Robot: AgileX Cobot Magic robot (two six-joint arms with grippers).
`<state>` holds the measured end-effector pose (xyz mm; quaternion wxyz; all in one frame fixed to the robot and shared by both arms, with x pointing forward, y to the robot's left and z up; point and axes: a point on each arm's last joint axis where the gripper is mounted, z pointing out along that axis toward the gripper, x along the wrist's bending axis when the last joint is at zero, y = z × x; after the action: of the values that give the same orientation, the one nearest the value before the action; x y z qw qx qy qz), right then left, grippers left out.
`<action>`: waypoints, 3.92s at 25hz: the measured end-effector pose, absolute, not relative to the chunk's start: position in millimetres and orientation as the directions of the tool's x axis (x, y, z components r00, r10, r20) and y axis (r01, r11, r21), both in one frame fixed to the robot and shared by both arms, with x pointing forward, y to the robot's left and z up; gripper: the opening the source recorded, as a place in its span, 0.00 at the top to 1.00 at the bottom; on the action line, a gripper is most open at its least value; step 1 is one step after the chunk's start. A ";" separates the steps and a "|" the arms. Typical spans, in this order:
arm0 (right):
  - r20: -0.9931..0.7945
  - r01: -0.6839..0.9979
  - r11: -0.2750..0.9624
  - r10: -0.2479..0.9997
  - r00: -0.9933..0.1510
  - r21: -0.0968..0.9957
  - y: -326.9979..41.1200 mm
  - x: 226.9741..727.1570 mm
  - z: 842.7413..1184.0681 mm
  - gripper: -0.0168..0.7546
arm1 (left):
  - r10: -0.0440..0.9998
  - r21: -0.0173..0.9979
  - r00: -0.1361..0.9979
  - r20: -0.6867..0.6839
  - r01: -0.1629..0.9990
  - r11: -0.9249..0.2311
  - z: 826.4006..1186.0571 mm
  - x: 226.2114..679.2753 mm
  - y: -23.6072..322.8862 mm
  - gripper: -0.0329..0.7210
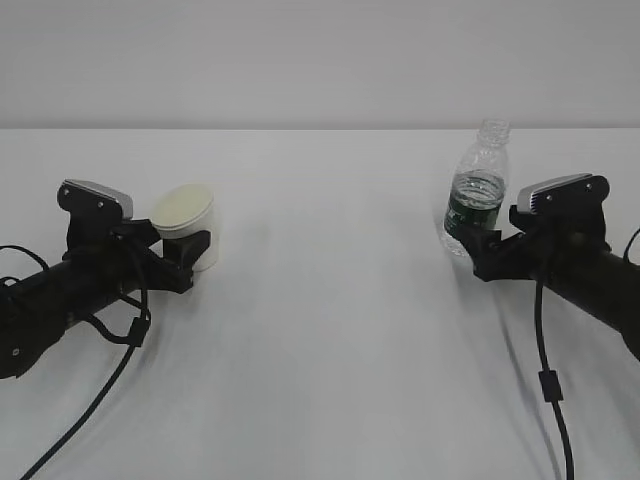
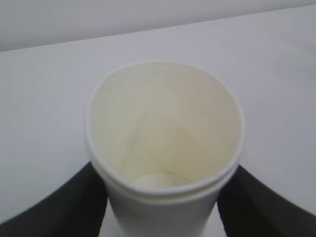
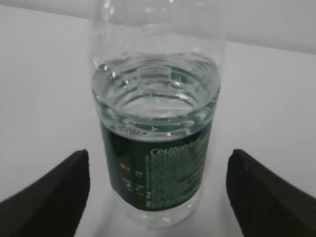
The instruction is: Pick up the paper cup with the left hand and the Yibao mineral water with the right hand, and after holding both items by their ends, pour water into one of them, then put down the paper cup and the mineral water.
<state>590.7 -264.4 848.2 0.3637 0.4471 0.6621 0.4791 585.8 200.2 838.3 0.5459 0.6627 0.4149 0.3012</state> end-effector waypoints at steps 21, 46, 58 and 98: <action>-0.002 0.230 0.086 0.939 -0.343 0.969 -259.0 624.6 831.5 0.12 | 0.870 0.971 0.490 -0.049 0.226 -0.073 837.6 585.6 198.8 0.33; -0.021 0.249 0.133 0.912 -0.410 0.959 -250.7 622.8 828.7 0.34 | 0.825 0.968 0.560 -0.076 0.239 -0.073 837.2 581.7 192.0 0.33; -0.117 0.231 0.264 0.855 -0.506 0.936 -244.7 621.0 860.2 0.34 | 0.721 0.969 0.687 -0.091 0.228 -0.094 852.9 574.1 180.0 0.35; -0.494 -0.031 0.693 0.482 -0.723 0.721 -237.2 593.0 946.5 0.34 | 0.342 0.970 0.937 -0.069 0.142 -0.195 903.1 564.2 92.4 0.37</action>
<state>593.0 -237.2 946.5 0.3475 0.1324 0.8518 0.3689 564.2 92.4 903.1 0.6147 0.7686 0.1575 0.0811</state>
